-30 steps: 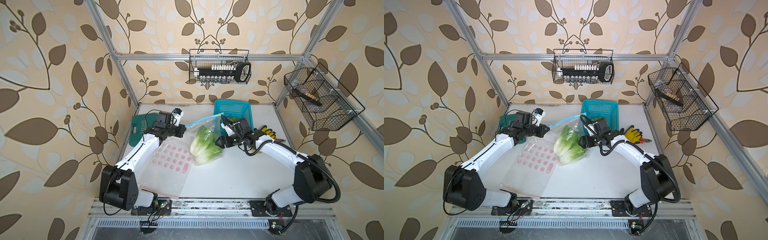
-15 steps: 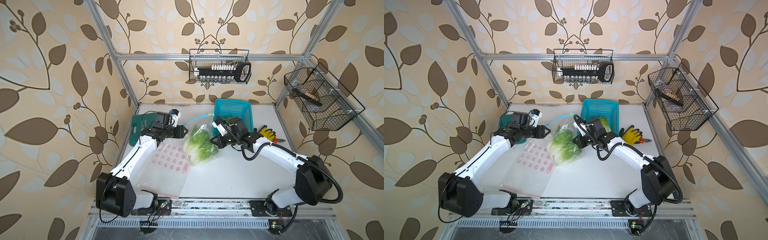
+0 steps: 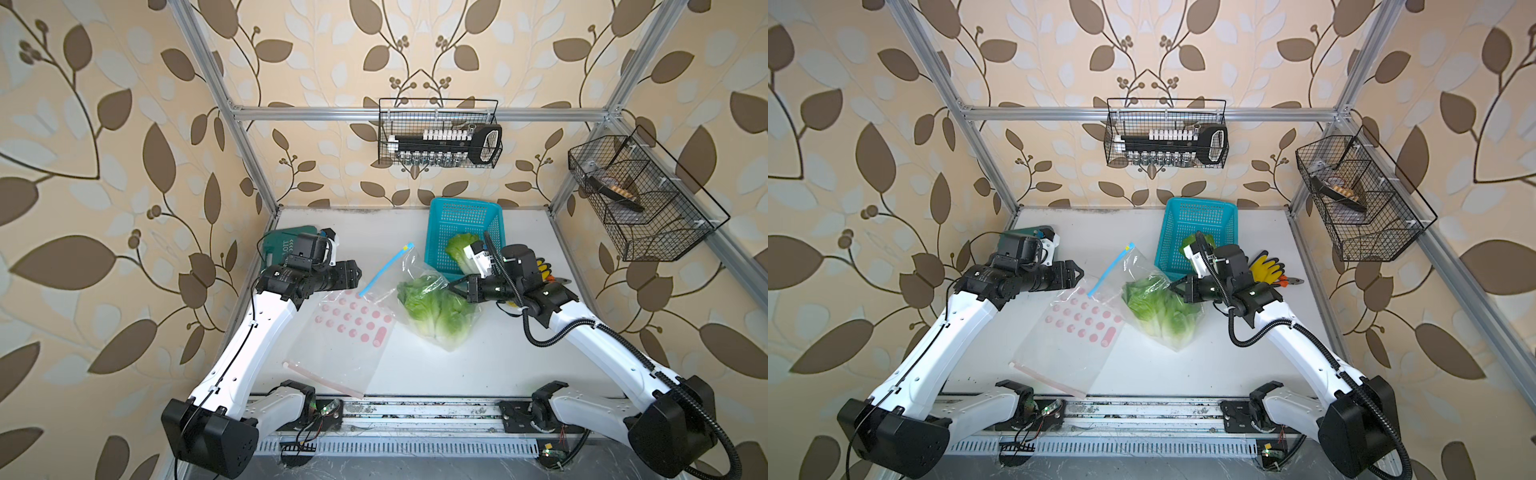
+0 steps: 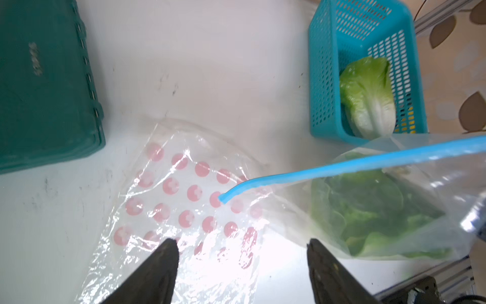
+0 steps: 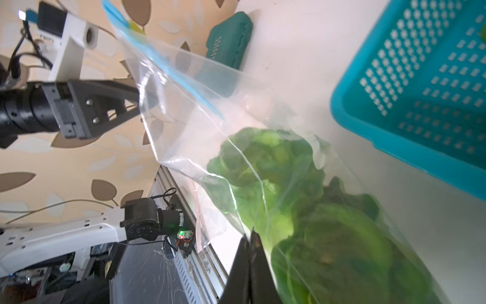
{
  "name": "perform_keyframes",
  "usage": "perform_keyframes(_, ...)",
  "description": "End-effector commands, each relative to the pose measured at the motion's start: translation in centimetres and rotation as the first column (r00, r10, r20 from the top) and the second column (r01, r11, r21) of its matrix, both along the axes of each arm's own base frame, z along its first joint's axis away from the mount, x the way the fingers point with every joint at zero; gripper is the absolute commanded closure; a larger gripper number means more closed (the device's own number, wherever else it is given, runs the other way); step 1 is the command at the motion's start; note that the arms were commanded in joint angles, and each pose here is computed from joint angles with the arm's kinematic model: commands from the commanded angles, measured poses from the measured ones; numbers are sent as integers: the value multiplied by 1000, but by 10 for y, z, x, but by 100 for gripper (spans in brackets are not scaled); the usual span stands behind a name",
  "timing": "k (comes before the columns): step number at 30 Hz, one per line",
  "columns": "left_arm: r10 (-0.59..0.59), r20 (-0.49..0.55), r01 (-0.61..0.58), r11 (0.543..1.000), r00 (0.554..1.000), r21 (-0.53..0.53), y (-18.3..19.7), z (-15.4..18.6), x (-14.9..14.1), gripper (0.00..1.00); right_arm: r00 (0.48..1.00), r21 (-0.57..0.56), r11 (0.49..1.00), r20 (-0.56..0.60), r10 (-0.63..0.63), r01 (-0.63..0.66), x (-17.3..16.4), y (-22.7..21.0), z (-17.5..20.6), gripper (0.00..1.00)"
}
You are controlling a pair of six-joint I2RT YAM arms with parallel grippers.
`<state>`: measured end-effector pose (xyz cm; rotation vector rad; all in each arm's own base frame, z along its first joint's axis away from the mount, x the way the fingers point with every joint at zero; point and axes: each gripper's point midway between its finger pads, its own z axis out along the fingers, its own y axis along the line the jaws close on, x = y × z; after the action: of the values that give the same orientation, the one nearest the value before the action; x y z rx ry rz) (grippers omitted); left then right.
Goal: Put the chinese cabbages into a zipper bag and zip it
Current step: Pick up the zipper food storage bag at the center of the board.
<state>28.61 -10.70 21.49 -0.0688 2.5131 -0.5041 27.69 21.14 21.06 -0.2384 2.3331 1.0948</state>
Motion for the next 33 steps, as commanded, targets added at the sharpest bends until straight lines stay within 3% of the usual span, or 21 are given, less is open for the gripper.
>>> perform_keyframes(1, -23, -154, 22, 1000, 988, -9, -25, -44, -25, 22, 998, -27, 1000, -64, -5, 3, -6, -10, -13, 100)
perform_keyframes(10, -56, -369, 105, 988, 928, 114, -55, -138, -60, 23, 998, -109, 993, -36, -51, 46, -5, -31, -18, 100)
perform_keyframes(21, -65, -526, 251, 923, 848, 292, -67, -204, -79, 19, 994, -70, 993, -52, -96, 93, 2, -39, -14, 100)
perform_keyframes(25, -49, -554, 288, 890, 831, 354, -62, -221, -82, 23, 994, -65, 994, -56, -95, 92, 1, -38, -14, 100)
perform_keyframes(27, -50, -566, 301, 883, 823, 359, -62, -227, -84, 31, 993, -58, 994, -67, -96, 92, 0, -38, -16, 100)
perform_keyframes(29, -49, -569, 310, 876, 821, 370, -60, -230, -85, 50, 992, -46, 995, -84, -95, 91, -2, -36, -18, 100)
perform_keyframes(31, -52, -546, 307, 869, 836, 388, -57, -224, -80, 64, 991, -37, 995, -100, -94, 91, -5, -36, -20, 100)
perform_keyframes(33, -67, -514, 309, 861, 855, 404, -56, -211, -72, 73, 989, -27, 995, -116, -95, 93, -8, -35, -21, 100)
